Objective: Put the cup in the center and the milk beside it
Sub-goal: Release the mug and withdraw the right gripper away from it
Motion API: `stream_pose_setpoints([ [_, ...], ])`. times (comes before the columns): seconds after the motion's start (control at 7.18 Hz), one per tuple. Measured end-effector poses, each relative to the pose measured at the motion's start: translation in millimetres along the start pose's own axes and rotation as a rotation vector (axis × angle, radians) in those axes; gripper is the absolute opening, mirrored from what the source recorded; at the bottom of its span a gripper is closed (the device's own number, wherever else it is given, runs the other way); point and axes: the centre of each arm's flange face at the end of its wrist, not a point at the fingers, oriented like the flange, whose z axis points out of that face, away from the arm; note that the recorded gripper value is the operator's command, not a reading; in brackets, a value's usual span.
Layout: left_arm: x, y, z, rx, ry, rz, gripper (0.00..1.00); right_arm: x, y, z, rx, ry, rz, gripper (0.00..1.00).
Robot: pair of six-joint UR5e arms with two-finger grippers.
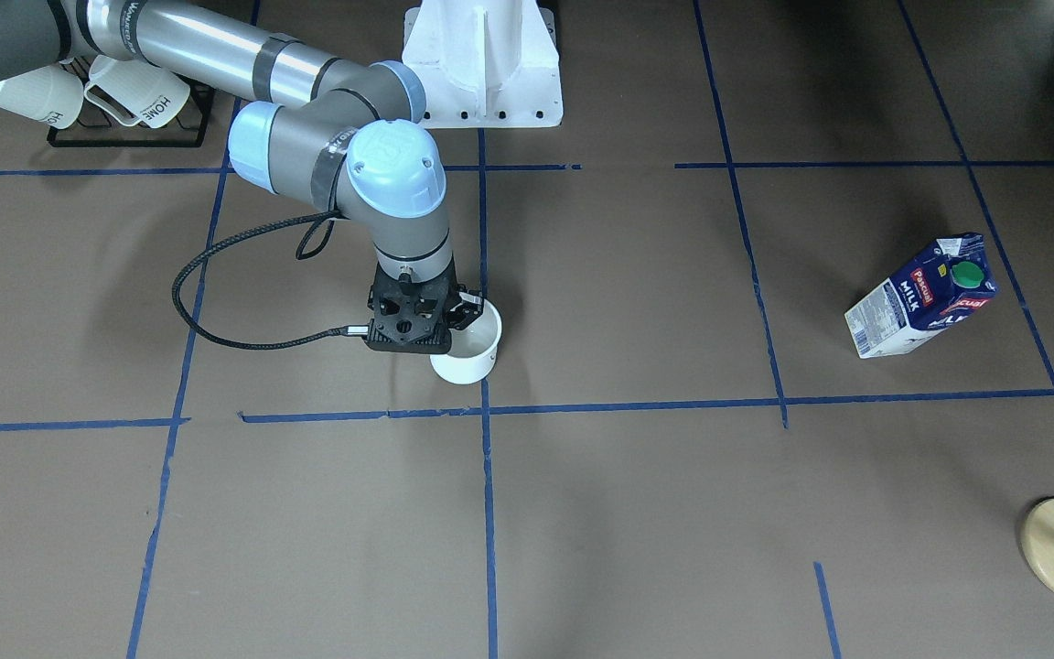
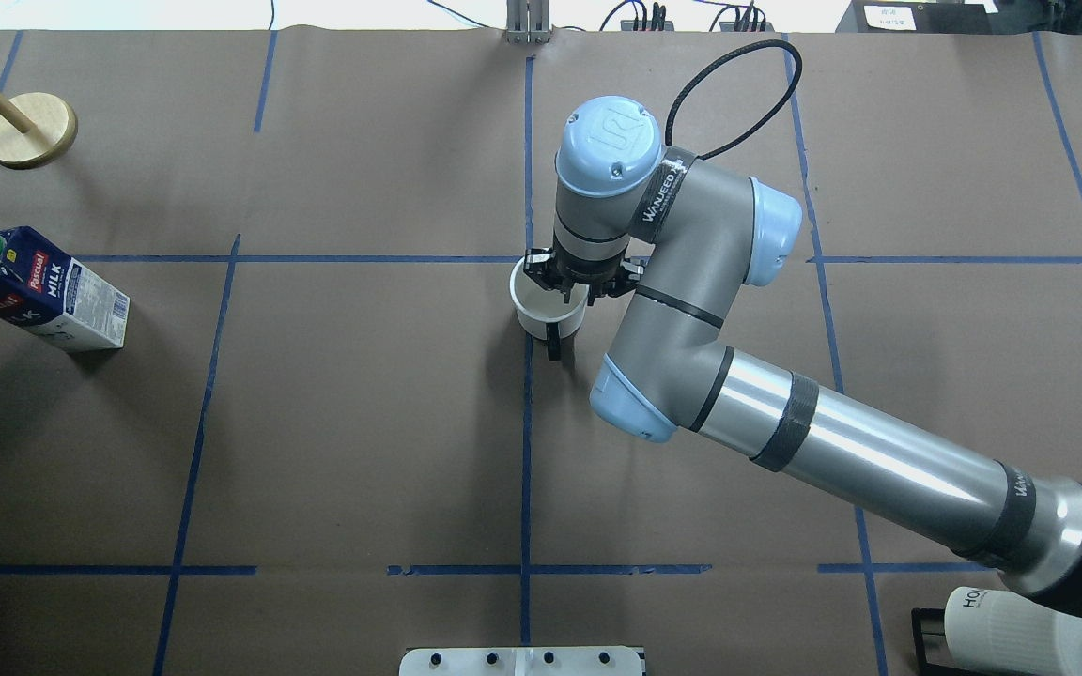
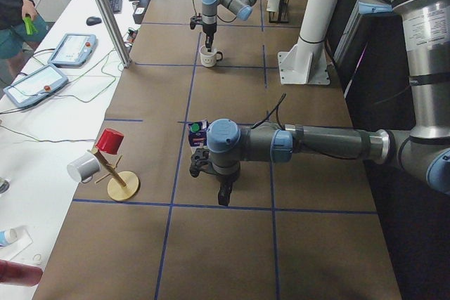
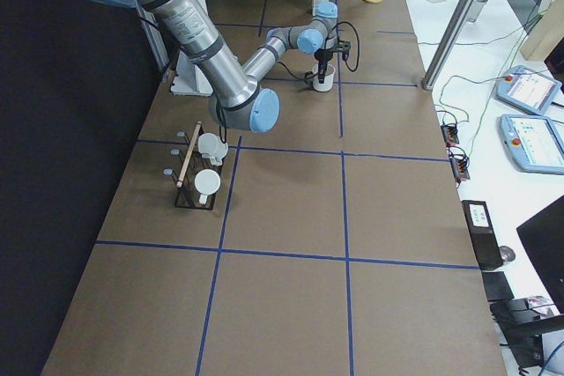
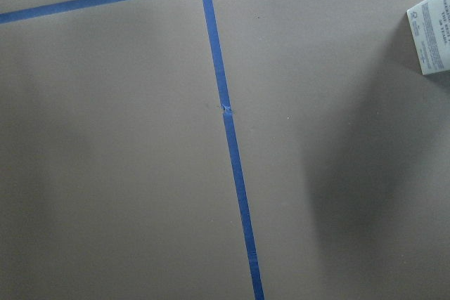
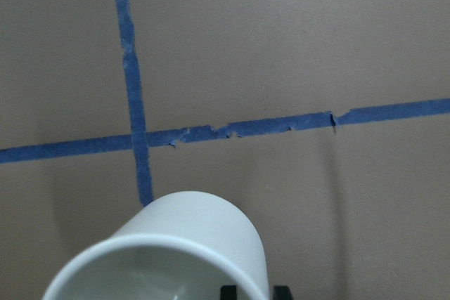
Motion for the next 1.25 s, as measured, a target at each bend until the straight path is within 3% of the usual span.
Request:
stream_pose_setpoints([
  [0.28,0.2,-0.9,-0.6,0.001,-0.006,0.006,1.00,51.0,-44.3,-47.1,0.012,-0.020,0.035,1.00],
  [0.56,8.5,-18.9,-11.0,0.029,-0.010,0.028,1.00,156.2,-99.3,-107.6,0.001,0.002,-0.002,1.00],
  [0.98,30.3,-64.8,-38.0,0.105,-0.017,0.103,1.00,374.8,-150.7,-167.7,-0.025,0.084,-0.197,1.00],
  [1.25,33.5,-77.2,-42.5,0.129,-0.014,0.129,1.00,517.2,-141.5,-174.6,-0.065,0.098,-0.309,1.00],
])
